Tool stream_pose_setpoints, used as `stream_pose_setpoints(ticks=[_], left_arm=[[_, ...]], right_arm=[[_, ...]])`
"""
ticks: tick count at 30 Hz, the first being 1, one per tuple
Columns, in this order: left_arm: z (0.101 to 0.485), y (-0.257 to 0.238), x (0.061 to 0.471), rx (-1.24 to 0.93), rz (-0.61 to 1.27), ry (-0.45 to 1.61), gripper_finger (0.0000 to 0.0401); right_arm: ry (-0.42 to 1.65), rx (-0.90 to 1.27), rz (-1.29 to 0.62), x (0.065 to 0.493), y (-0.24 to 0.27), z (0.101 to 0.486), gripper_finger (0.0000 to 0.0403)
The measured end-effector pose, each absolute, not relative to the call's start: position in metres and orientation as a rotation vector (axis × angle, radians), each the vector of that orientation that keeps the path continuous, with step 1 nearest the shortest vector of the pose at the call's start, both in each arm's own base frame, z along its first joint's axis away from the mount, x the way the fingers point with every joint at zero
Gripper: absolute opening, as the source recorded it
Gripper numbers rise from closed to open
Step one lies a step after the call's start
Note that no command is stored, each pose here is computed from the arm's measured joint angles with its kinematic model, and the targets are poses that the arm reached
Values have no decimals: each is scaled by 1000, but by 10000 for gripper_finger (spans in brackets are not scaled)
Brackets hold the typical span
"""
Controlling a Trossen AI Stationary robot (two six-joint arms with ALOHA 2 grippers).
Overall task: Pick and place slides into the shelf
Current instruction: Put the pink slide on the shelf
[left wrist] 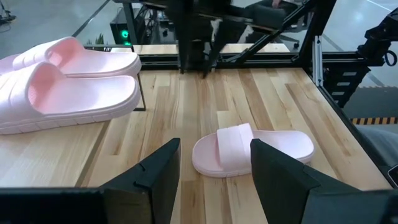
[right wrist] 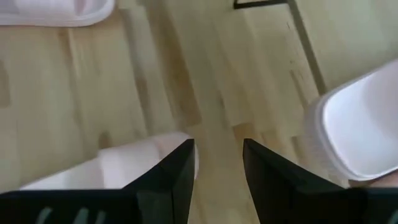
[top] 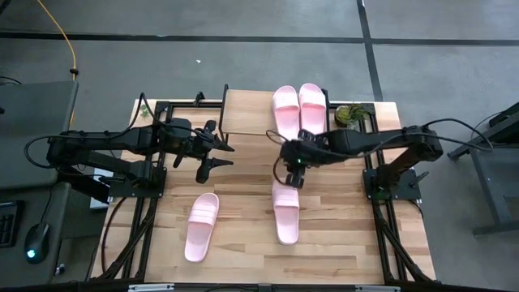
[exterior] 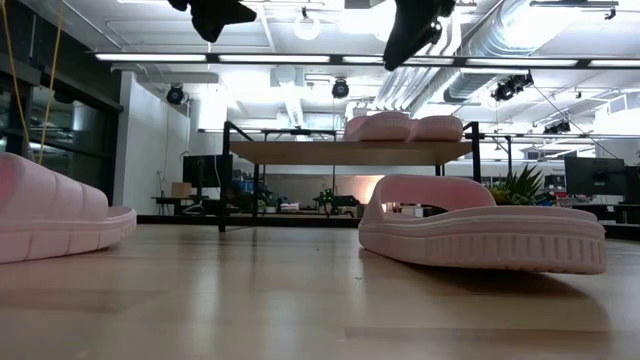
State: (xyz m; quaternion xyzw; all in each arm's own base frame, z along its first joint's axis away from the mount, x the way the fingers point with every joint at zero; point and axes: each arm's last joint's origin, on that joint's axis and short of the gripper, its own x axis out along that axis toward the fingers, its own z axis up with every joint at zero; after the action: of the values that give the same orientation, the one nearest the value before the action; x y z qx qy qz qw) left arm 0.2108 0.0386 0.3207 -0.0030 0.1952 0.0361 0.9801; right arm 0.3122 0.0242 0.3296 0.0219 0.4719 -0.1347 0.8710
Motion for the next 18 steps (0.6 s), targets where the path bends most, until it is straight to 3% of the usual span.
stream_pose_setpoints(ticks=[18], left_arm=[[317, 38, 209, -78, 74, 438, 179]], right_arm=[[853, -46, -333, 296, 110, 329, 126]])
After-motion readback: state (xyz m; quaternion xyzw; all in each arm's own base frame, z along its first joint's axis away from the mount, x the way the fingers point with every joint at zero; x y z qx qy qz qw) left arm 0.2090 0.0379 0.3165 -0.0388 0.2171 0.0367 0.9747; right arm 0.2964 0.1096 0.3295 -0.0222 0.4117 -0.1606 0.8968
